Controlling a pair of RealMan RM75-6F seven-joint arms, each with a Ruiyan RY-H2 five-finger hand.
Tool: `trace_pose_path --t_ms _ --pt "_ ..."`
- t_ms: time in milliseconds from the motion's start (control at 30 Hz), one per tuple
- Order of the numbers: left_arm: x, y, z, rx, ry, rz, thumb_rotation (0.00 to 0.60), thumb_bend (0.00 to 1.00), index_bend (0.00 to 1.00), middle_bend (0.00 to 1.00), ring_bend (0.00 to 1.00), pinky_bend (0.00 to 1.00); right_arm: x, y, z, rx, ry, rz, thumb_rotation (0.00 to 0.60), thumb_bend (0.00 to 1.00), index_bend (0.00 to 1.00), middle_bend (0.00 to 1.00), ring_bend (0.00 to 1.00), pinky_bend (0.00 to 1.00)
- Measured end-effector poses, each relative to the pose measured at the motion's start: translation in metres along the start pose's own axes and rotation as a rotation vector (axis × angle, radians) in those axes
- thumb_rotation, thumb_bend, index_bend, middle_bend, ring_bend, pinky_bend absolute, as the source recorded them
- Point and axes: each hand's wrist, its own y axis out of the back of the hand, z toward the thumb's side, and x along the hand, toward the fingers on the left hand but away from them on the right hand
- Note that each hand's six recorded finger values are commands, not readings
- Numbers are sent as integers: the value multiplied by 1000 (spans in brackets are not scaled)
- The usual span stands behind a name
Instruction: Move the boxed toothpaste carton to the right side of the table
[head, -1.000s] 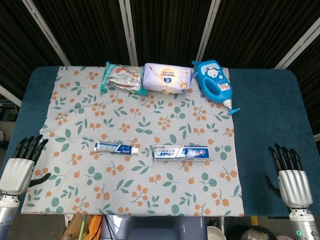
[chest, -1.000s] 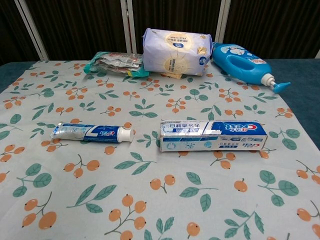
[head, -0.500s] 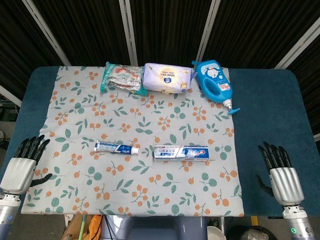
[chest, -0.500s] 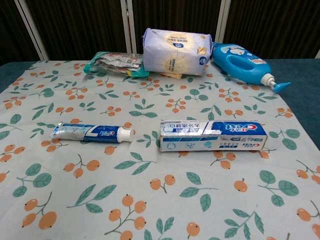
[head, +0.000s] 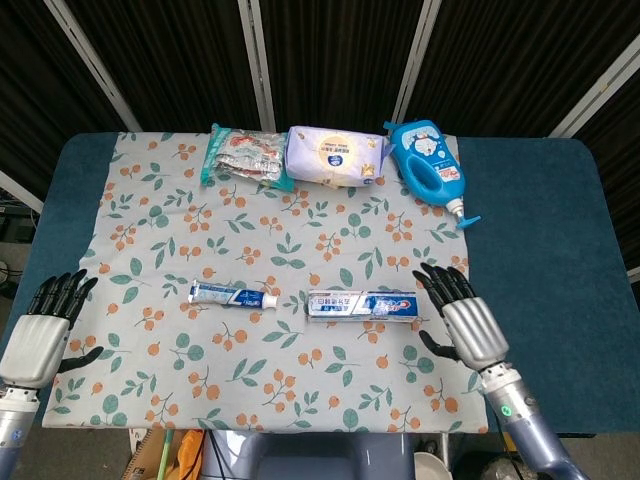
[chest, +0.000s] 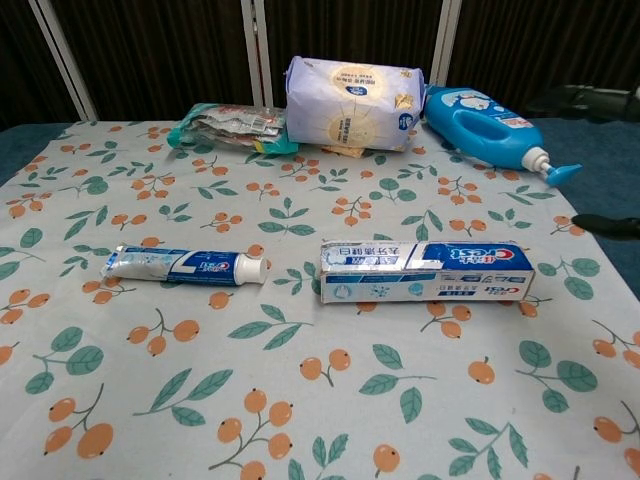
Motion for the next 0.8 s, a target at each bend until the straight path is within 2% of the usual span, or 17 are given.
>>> trace_pose_path --t_ms 267,600,800 --pt "0 -2 -1 -13 0 -23 600 16 0 0 0 0 -49 -43 31 22 9 111 600 336 0 64 58 57" --pt "3 -2 -2 -25 9 -39 600 17 0 0 0 0 -81 -74 29 63 -29 147 600 336 1 117 120 89" --pt "3 -2 -3 -34 14 -41 600 17 0 0 0 0 -89 -88 25 74 -53 164 600 336 61 175 181 112"
